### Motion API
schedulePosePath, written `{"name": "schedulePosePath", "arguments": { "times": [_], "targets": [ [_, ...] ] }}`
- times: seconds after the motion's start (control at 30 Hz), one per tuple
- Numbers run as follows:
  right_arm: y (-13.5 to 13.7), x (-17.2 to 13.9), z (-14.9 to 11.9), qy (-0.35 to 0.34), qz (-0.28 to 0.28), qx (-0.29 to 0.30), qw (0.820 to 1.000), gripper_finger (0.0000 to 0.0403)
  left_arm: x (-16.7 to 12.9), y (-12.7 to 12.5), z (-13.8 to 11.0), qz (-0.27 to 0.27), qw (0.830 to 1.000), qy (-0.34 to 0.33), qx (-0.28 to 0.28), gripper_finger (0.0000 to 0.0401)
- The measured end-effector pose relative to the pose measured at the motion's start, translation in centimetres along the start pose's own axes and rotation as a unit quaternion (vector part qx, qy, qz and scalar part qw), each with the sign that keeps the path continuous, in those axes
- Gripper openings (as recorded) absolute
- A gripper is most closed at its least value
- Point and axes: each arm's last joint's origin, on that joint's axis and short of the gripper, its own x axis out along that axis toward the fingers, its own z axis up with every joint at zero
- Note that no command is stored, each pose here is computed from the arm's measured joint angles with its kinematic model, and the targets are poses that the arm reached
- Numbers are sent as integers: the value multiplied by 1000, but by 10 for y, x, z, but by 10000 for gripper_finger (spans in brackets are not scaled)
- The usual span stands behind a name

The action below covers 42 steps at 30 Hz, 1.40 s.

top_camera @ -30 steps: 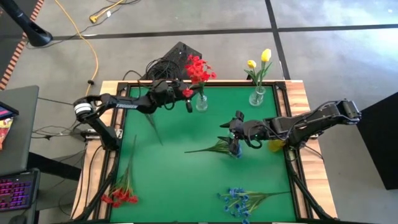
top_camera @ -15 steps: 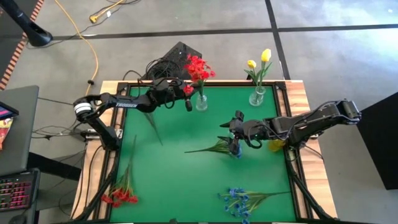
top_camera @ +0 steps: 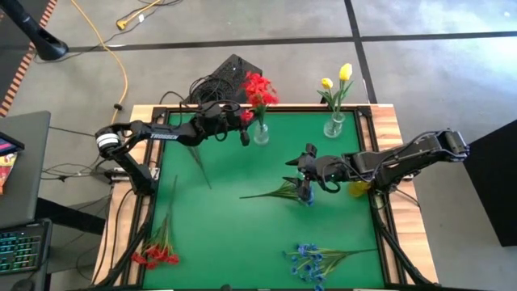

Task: Sort flowers into vase by color
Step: Put the top red flowers into the left white transparent vase

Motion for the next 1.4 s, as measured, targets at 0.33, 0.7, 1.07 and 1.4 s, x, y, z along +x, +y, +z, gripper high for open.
{"name": "schedulePosePath", "arguments": {
  "times": [0.33,0.7,1.07,1.4],
  "targets": [
    [0,0,0,0,1,0,1000,270,0,0,-7,13,999,34,-34,0],
    [0,0,0,0,1,4,1000,270,-1,-1,-12,11,997,61,-38,0],
    [1,0,-1,2,3,4,1000,270,15,-9,-43,-11,995,92,-32,0],
    [4,-1,-1,2,9,-5,1000,270,17,-8,-47,-12,996,93,-13,0]
  ]
}}
